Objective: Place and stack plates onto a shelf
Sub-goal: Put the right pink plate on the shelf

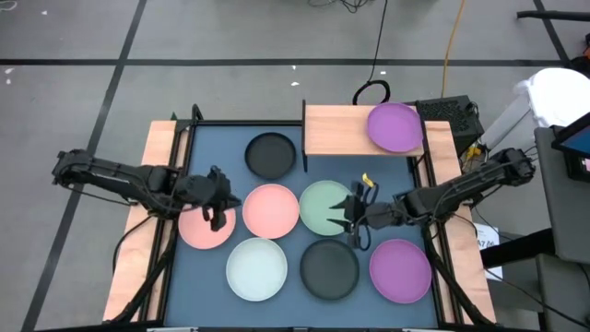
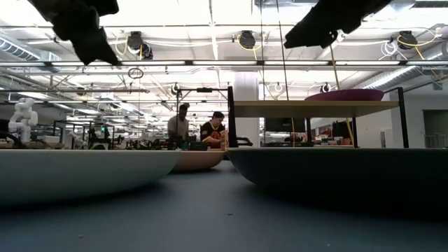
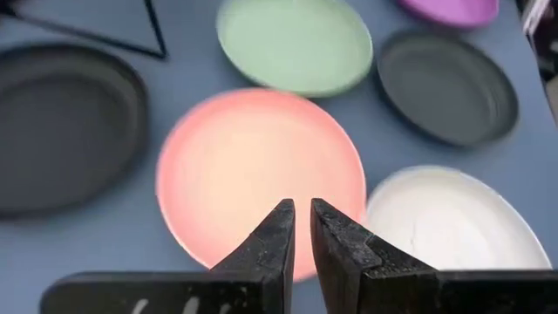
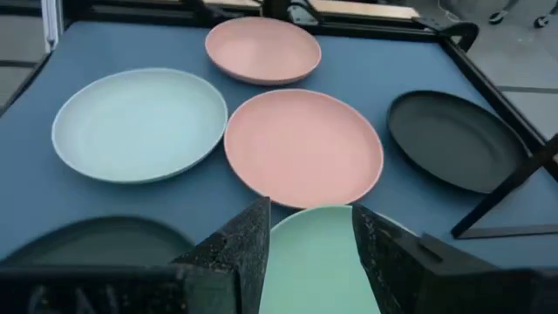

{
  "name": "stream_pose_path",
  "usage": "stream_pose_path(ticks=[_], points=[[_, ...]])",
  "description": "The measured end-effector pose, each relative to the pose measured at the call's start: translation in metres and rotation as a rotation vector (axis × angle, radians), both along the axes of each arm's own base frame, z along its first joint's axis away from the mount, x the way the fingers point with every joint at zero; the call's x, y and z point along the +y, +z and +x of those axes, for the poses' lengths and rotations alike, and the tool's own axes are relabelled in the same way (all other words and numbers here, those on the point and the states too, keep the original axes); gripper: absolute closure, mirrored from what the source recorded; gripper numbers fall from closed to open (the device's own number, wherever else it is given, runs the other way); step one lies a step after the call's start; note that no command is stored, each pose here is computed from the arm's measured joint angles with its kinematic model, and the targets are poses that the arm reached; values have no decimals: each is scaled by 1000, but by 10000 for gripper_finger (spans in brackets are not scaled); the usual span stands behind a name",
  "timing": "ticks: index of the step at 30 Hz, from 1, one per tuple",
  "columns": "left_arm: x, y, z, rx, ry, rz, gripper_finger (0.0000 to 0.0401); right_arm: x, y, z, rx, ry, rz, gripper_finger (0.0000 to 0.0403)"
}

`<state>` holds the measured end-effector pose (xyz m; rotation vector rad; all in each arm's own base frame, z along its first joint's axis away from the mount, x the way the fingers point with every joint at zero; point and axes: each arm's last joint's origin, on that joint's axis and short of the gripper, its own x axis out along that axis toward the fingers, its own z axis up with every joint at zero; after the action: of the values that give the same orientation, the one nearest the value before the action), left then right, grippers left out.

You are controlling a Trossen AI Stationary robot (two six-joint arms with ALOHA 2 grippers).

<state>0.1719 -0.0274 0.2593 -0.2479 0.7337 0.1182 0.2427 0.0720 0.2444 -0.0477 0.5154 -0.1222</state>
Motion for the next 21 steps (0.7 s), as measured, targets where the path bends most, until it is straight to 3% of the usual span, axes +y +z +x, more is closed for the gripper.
stream_pose_path(ticks=[7,17,21], points=[[-22,-20,16,111,-65,-5,346,1,-1,0,1,2,1,255],[-40,-57,36,286,-222,184,237,5,-1,-1,1,17,5,255],[-41,-70,42,348,-286,245,225,5,-1,-1,2,20,0,255]])
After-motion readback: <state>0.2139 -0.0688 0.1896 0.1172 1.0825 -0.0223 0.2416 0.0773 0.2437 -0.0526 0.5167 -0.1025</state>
